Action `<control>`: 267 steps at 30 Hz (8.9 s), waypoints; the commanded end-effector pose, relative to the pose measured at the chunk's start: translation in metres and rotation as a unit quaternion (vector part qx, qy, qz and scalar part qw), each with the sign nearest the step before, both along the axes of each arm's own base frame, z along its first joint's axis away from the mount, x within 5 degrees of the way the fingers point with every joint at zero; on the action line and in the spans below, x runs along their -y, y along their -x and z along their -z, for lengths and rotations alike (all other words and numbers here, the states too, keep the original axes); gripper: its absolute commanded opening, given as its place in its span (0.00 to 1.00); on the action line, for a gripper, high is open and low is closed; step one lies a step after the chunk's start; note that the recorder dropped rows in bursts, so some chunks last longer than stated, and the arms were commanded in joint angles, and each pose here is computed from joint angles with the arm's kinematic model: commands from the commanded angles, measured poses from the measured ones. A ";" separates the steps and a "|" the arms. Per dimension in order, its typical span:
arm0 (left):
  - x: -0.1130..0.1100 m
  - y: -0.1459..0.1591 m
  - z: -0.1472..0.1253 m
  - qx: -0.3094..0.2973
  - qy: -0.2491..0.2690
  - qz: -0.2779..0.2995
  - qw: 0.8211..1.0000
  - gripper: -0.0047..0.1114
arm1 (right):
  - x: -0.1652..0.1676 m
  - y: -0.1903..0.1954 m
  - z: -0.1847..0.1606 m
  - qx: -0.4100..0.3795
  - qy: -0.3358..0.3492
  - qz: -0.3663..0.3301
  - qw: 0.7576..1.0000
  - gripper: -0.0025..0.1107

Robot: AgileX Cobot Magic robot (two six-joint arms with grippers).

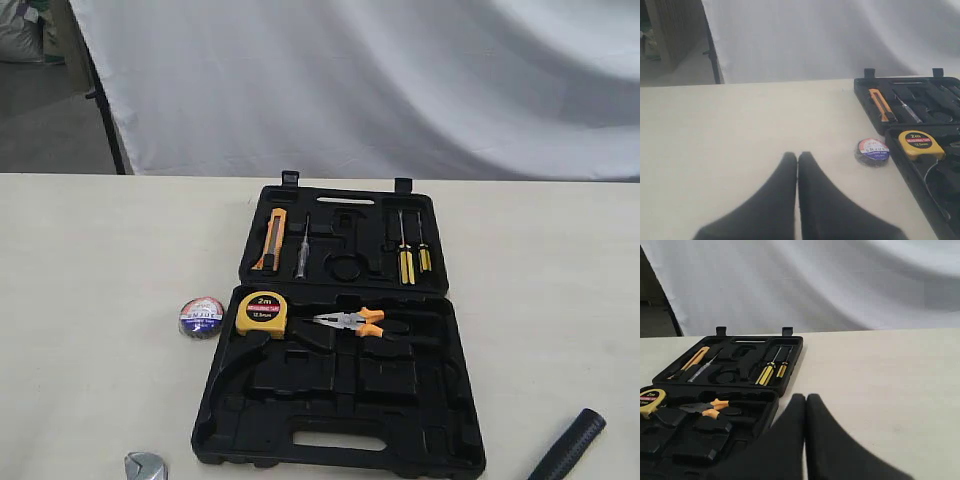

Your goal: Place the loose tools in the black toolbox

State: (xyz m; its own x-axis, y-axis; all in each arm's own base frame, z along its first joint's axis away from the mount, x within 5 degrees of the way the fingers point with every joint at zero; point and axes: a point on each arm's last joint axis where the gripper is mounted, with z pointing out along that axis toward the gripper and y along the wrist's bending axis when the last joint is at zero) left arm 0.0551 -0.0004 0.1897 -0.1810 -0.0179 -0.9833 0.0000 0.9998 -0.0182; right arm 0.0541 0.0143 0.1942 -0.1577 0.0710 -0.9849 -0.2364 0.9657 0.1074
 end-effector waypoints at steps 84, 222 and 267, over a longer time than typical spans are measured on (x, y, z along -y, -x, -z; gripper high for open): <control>0.000 0.000 0.001 0.000 0.006 0.002 1.000 0.05 | -0.396 -0.257 0.022 -0.269 0.356 -0.470 0.761 0.68; 0.000 0.000 0.001 0.000 0.006 0.002 1.000 0.05 | -0.243 -0.344 0.059 -0.339 0.222 -0.220 0.887 0.87; 0.000 0.000 0.001 0.000 0.006 0.002 1.000 0.05 | -0.244 -0.349 0.072 -0.280 0.223 -0.212 0.909 0.03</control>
